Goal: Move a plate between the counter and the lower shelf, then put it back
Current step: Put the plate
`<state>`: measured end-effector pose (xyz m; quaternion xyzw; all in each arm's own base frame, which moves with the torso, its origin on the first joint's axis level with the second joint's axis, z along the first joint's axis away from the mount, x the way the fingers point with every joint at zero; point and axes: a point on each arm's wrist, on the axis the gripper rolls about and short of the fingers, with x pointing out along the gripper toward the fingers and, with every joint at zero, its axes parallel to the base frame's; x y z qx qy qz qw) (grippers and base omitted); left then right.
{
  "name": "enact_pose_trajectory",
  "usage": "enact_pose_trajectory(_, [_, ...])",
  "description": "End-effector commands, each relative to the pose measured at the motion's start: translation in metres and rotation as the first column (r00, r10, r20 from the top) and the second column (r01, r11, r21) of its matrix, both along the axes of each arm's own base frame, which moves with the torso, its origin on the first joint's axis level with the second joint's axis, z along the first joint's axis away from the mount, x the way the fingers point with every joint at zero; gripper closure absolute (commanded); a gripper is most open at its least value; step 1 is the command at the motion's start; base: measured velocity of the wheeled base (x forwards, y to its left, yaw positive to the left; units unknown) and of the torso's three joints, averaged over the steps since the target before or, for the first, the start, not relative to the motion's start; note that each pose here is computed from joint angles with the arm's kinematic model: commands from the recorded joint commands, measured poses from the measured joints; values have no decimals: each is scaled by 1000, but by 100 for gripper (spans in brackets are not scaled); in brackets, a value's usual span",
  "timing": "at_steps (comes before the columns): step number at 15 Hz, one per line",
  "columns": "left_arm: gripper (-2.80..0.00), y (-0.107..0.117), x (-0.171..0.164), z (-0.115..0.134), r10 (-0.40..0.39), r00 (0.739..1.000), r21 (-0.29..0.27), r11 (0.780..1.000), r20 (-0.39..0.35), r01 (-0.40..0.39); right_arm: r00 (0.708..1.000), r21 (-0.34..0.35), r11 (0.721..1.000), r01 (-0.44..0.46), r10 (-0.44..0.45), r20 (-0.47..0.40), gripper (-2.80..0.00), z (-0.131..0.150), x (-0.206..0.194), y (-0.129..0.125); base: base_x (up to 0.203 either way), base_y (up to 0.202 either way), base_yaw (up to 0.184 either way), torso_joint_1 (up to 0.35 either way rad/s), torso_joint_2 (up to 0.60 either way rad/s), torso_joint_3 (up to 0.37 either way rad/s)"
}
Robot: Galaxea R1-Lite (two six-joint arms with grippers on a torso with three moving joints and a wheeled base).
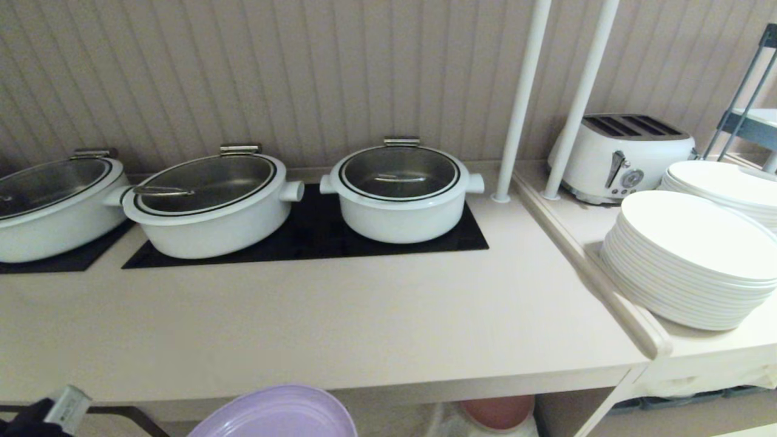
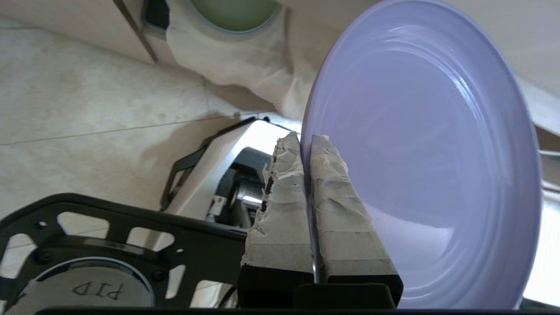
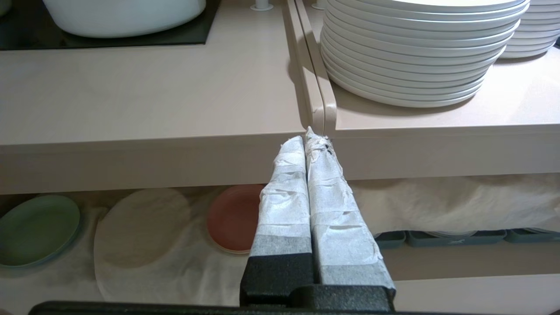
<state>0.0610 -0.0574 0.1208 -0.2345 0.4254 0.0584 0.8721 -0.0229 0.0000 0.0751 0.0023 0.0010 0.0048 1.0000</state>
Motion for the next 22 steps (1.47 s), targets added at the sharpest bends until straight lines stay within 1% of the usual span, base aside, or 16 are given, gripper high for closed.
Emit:
enact_pose_trajectory(1, [0, 0, 2, 2, 23, 1000, -10, 1000, 8, -23, 1000, 1, 1000, -1, 1, -1, 0, 0, 0, 0, 0, 0, 0, 0, 0, 0])
enact_pose_trajectory(5, [0, 0, 4, 4, 42, 999, -14, 999, 13, -42, 1000, 1, 1000, -1, 1, -1, 0, 0, 0, 0, 0, 0, 0, 0, 0, 0])
enact_pose_trajectory(10, [0, -1, 5, 5, 46, 999, -4, 999, 25, -46, 1000, 1, 1000, -2, 2, -1, 0, 0, 0, 0, 0, 0, 0, 0, 0, 0])
enact_pose_trajectory(22, [0, 0, 4, 6, 47, 998, -8, 999, 32, -47, 1000, 1, 1000, -1, 1, -1, 0, 0, 0, 0, 0, 0, 0, 0, 0, 0])
